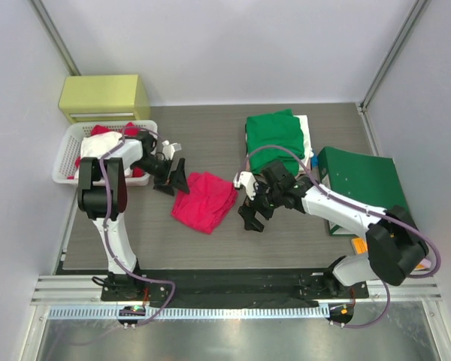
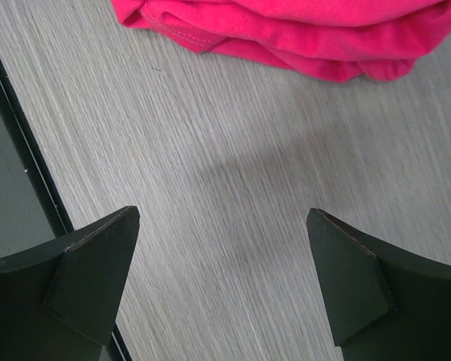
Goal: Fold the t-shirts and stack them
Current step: Put the neatly folded tshirt into the corner of the board with both arms
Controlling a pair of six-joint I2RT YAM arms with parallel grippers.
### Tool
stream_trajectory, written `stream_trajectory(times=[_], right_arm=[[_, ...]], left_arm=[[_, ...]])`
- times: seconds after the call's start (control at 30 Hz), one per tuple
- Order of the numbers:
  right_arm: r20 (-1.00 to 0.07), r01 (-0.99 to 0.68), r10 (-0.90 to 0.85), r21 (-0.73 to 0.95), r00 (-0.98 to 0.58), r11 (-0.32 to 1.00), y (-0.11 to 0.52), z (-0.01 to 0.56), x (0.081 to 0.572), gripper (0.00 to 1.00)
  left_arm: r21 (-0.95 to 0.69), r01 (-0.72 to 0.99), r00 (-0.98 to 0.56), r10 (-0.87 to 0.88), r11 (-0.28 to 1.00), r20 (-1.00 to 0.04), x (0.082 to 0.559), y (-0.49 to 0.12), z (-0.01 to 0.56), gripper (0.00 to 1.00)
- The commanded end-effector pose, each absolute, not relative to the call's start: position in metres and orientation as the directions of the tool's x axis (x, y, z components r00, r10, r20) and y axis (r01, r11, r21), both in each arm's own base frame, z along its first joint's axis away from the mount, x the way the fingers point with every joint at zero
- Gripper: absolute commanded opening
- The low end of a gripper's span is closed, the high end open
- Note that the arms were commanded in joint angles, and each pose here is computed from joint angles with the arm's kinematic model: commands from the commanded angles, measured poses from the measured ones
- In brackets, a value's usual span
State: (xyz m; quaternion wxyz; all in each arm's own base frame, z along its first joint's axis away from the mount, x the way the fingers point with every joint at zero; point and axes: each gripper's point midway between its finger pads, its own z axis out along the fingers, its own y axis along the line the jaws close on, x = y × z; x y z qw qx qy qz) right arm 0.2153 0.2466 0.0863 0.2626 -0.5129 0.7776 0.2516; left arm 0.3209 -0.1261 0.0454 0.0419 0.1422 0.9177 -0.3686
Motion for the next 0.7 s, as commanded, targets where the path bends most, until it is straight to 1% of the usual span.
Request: stream_trajectory(times=[0.0, 0.07, 0.2, 0.23, 0.3, 0.33, 0.37, 0.43, 0.47, 0.5, 0.57, 0.6, 0.67], right_arm=[[-0.722, -0.936, -0.616, 0.133, -0.316, 0.325, 0.267, 0.098, 0.228, 1.00], [-0.730, -0.937, -0.609, 0.128, -0.311, 0.326, 0.268, 0.100, 0.229, 1.00], [-0.725, -0.919, -0.601, 0.110, -0.336, 0.380, 0.262, 0.088, 0.234, 1.00], [-0.740, -0.915, -0.586, 0.097, -0.329, 0.392, 0.266, 0.087, 0.240, 1.00], [-0.739, -0.912, -0.587, 0.092, -0.332, 0.400, 0.269, 0.082, 0.245, 1.00], [-0.713, -0.910, -0.610, 0.096, -0.346, 0.404, 0.270, 0.072, 0.246, 1.00], [-0.717, -0.907, -0.611, 0.068, -0.335, 0.416, 0.274, 0.076, 0.254, 1.00], [-0.724, -0.883, -0.609, -0.001, -0.323, 0.470, 0.279, 0.077, 0.270, 1.00], [-0.718, -0.840, -0.619, -0.090, -0.319, 0.536, 0.270, 0.078, 0.286, 1.00], [-0.737, -0.798, -0.605, -0.150, -0.303, 0.584, 0.269, 0.085, 0.300, 1.00], [-0.731, -0.777, -0.608, -0.176, -0.308, 0.605, 0.269, 0.094, 0.313, 1.00], [-0.725, -0.762, -0.598, -0.159, -0.341, 0.627, 0.265, 0.095, 0.314, 1.00], [-0.762, -0.702, -0.527, -0.138, -0.375, 0.699, 0.254, 0.113, 0.332, 1.00]], left_arm=[[-0.613, 0.334, -0.942, 0.249, 0.716, -0.223, 0.338, -0.128, 0.029, 1.00], [-0.607, 0.340, -0.940, 0.240, 0.719, -0.242, 0.344, -0.128, 0.027, 1.00], [-0.624, 0.324, -0.946, 0.232, 0.711, -0.227, 0.347, -0.132, 0.024, 1.00], [-0.623, 0.323, -0.946, 0.231, 0.712, -0.226, 0.347, -0.131, 0.022, 1.00], [-0.630, 0.322, -0.946, 0.228, 0.707, -0.228, 0.348, -0.133, 0.021, 1.00], [-0.631, 0.322, -0.946, 0.230, 0.705, -0.227, 0.346, -0.133, 0.021, 1.00], [-0.618, 0.337, -0.941, 0.227, 0.710, -0.252, 0.350, -0.133, 0.020, 1.00], [-0.582, 0.330, -0.941, 0.212, 0.743, -0.262, 0.347, -0.127, 0.020, 1.00], [-0.570, 0.339, -0.936, 0.208, 0.748, -0.283, 0.349, -0.126, 0.020, 1.00], [-0.567, 0.336, -0.938, 0.209, 0.752, -0.278, 0.345, -0.125, 0.019, 1.00], [-0.564, 0.343, -0.934, 0.207, 0.751, -0.292, 0.344, -0.125, 0.023, 1.00], [-0.568, 0.340, -0.935, 0.203, 0.749, -0.291, 0.342, -0.126, 0.023, 1.00], [-0.576, 0.332, -0.936, 0.182, 0.748, -0.302, 0.343, -0.128, 0.027, 1.00]])
